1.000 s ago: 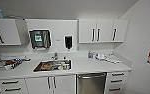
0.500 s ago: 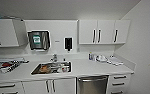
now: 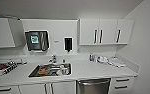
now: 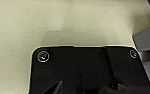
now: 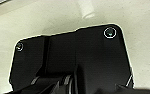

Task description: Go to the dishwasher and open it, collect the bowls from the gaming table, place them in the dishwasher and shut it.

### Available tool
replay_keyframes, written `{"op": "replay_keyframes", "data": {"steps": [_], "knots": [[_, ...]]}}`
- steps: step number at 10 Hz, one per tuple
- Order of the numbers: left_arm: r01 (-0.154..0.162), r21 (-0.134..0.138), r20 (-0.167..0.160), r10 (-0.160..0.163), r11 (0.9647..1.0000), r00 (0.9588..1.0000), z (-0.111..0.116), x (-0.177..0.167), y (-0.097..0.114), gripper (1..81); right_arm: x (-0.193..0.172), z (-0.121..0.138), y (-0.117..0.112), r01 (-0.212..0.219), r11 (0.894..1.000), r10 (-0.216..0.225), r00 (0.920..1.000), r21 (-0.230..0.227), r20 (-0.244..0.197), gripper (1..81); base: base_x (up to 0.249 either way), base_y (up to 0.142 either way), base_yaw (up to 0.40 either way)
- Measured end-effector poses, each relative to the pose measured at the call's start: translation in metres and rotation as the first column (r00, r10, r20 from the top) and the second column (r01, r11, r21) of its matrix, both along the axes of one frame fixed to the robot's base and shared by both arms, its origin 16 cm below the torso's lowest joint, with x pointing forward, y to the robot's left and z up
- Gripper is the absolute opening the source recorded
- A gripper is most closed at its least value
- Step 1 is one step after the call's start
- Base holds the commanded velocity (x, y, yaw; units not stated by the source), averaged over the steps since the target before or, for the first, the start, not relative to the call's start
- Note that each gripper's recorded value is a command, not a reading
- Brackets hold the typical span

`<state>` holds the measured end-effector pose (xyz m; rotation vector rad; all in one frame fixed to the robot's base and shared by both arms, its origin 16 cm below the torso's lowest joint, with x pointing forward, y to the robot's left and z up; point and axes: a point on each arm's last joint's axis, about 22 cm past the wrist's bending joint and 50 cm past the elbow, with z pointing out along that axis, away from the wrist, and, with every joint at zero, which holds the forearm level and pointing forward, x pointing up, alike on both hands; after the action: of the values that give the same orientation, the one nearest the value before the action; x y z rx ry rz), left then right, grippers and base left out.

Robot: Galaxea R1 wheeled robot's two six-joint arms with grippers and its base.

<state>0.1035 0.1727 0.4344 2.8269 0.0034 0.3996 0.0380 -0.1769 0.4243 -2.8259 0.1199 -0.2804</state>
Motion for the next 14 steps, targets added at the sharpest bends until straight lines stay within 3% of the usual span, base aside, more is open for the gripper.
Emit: {"op": "replay_keyframes", "data": {"steps": [14], "knots": [[0.0, 0.0, 0.0, 0.0, 1.0, 1.0, 0.0, 0.0002, 0.0, 81.1, 0.0005, 0.0, 0.0, -0.001, 1.0, 0.001, 1.0, 0.0, 0.0, 81.1, 0.138, 0.0, 0.0]]}}
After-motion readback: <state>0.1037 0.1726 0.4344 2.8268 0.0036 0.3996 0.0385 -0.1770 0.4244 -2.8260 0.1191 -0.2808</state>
